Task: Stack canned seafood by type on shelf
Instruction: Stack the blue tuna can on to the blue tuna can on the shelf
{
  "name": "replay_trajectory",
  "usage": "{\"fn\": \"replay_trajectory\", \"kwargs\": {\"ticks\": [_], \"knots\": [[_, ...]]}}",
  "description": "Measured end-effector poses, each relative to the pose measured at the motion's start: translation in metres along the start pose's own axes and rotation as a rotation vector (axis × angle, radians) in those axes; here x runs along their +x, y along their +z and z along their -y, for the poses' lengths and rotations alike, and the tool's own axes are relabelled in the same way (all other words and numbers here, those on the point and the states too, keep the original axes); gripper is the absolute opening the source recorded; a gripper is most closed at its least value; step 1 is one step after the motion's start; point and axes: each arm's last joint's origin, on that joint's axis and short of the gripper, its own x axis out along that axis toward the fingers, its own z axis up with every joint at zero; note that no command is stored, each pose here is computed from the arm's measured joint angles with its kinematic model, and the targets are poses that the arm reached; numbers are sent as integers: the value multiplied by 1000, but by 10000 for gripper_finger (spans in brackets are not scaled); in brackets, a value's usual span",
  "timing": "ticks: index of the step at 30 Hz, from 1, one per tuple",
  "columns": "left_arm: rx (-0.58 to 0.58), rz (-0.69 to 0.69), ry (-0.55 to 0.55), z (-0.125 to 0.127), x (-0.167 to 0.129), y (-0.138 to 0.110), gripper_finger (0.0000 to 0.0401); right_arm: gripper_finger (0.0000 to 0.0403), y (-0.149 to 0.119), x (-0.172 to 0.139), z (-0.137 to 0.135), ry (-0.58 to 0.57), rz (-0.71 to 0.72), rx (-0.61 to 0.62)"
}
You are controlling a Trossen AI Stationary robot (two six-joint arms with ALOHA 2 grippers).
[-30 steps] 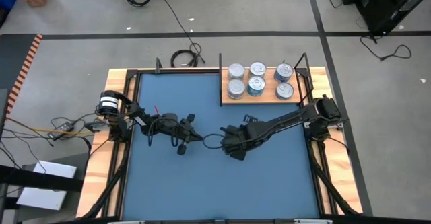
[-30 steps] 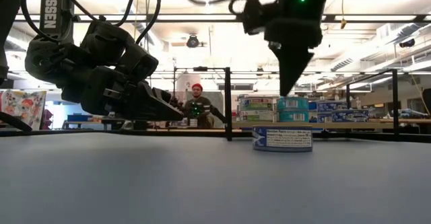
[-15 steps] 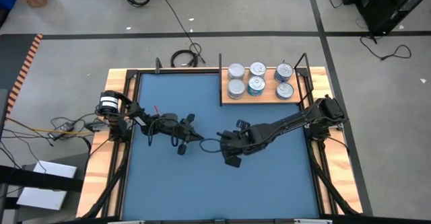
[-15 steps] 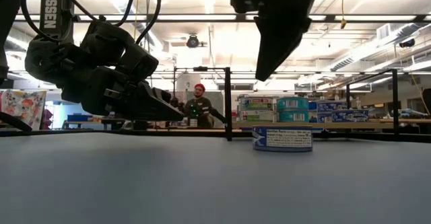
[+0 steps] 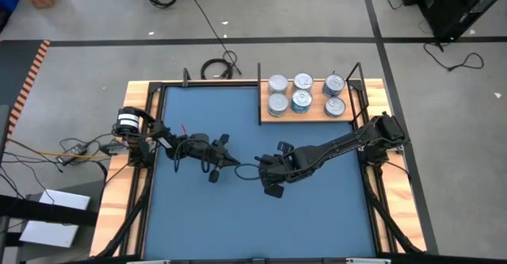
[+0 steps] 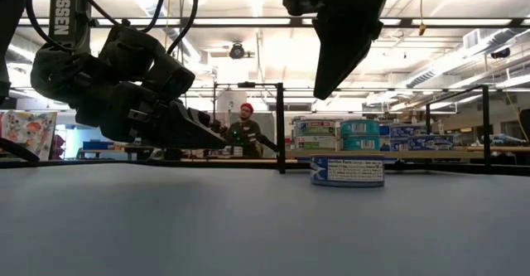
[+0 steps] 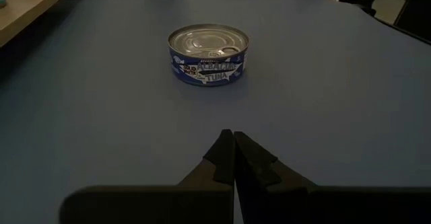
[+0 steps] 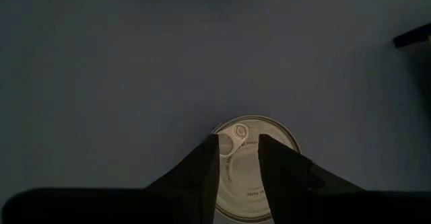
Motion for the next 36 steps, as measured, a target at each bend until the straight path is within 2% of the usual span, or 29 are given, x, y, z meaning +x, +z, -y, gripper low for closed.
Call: {"fn": "replay_trajectory", "kwargs": {"ticks": [17,27,36], "knots": [[0,0,0,0,0,0,5,113,2,0,0,-12,25,-13],[4,1,0,0,0,0,5,113,2,-4,1,-21,36,-109],[7,6,1,0,0,1,5,113,4,-5,1,-17,53,-122]]}}
